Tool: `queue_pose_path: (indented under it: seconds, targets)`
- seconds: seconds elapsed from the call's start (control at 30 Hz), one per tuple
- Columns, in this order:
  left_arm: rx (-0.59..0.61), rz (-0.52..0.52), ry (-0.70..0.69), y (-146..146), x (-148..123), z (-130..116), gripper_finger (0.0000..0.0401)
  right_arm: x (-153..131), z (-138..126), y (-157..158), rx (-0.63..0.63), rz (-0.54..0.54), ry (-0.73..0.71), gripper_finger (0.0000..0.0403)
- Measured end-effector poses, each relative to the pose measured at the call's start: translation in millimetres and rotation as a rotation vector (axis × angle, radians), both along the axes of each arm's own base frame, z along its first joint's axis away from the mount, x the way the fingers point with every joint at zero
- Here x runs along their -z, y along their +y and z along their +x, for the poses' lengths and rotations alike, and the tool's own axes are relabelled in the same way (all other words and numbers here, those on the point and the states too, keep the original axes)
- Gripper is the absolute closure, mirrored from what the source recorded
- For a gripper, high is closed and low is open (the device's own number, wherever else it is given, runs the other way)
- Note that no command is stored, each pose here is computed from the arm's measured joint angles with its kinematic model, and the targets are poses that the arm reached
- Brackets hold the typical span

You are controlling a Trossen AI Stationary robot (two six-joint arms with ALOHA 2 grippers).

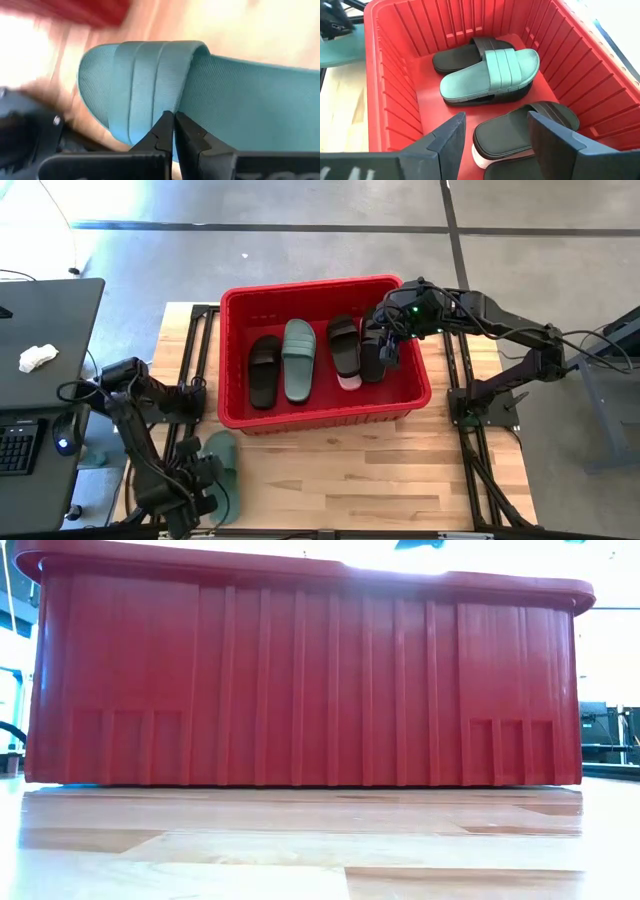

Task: Pick and place slides into bin
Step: Stack the green slipper on top of the black slipper in the red bin

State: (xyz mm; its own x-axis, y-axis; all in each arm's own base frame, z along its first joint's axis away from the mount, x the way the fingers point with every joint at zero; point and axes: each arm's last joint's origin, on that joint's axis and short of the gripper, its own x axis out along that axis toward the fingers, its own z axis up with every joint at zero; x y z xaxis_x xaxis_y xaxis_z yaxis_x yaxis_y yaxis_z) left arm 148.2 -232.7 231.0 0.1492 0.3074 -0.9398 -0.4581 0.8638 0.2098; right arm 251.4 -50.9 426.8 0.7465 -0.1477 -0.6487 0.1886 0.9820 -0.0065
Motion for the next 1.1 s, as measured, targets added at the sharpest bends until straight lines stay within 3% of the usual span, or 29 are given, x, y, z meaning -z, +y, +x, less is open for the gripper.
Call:
queue_pose_path:
  seconds: [0.4, 0.6, 0.7, 0.83, 1.1]
  targets:
    - [0.255, -0.179, -0.179, -25, -89, 17, 0.0401, 0, 1, 2, -0.032, 0.095, -0.016, 0.0201]
    - [0.353, -0.174, -0.350, -27, -129, 22, 0.0401, 0, 1, 4, -0.035, 0.179, -0.027, 0.0201]
    - [0.399, -0.103, -0.460, -24, -146, 24, 0.0401, 0, 1, 5, -0.045, 0.230, -0.035, 0.0201]
    - [0.457, 0.070, -0.568, -14, -162, 34, 0.0400, -4, 3, 7, -0.078, 0.292, -0.079, 0.0201]
    - [0.540, 0.427, -0.482, 31, -177, 71, 0.0400, -17, 11, -5, -0.192, 0.425, -0.249, 0.0201]
